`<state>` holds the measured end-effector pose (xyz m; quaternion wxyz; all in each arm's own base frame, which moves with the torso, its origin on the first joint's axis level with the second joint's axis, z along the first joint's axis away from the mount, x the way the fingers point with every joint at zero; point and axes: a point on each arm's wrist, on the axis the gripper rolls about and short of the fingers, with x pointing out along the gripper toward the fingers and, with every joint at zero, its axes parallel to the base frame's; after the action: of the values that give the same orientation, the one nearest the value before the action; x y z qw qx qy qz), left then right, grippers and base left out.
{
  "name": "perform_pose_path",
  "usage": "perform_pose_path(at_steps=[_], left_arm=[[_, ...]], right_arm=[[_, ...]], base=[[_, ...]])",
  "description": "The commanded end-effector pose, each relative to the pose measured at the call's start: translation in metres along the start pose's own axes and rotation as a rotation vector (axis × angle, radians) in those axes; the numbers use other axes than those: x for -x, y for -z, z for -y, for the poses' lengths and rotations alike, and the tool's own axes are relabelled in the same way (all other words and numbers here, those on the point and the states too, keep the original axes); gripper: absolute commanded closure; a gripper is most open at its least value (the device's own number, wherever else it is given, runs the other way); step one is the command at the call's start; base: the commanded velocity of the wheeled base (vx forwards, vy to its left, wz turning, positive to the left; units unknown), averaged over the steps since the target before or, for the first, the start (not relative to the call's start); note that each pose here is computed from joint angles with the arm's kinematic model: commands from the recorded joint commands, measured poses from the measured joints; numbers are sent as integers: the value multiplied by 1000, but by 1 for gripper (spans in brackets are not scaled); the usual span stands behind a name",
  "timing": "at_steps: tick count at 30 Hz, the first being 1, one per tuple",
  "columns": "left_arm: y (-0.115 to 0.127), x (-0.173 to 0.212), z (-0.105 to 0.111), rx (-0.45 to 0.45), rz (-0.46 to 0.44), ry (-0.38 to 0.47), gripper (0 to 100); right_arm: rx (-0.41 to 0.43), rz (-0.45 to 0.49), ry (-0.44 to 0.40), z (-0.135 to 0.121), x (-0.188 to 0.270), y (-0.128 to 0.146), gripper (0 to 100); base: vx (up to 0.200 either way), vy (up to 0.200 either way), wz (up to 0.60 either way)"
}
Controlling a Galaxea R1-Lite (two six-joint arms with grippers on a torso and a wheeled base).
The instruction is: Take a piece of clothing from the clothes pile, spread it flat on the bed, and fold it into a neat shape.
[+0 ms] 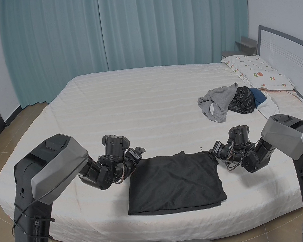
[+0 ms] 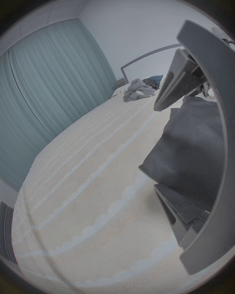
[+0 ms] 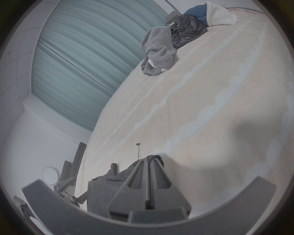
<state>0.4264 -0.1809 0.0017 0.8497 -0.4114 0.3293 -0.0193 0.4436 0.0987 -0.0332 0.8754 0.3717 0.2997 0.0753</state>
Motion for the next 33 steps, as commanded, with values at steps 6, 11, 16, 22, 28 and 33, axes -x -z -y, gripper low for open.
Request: perform_pose_path(at_steps=[6,11,16,22,28,33], left_arm=[[6,-16,-5,-3,40,-30,100],[6,-20,-7,-3,73,-51,100],[4,-20,-8,0,93,-61,100],[3,-20,-9,5,125,-78,100],[3,-20,-8,5,128,-80,100],[3,-20,-9,5,126,-82,100]], right_arm=[[2,6,-4,-2,1,0,100],[3,11,-8,-3,1,-1,100],[2,32,-3,-3,1,-5,100],[1,41,8,0,0,-7,100],[-1,40,11,1,0,-7,100],[-1,40,11,1,0,-7,100]], base=[[0,0,0],[0,0,0],[0,0,0],[0,0,0],[0,0,0],[0,0,0]])
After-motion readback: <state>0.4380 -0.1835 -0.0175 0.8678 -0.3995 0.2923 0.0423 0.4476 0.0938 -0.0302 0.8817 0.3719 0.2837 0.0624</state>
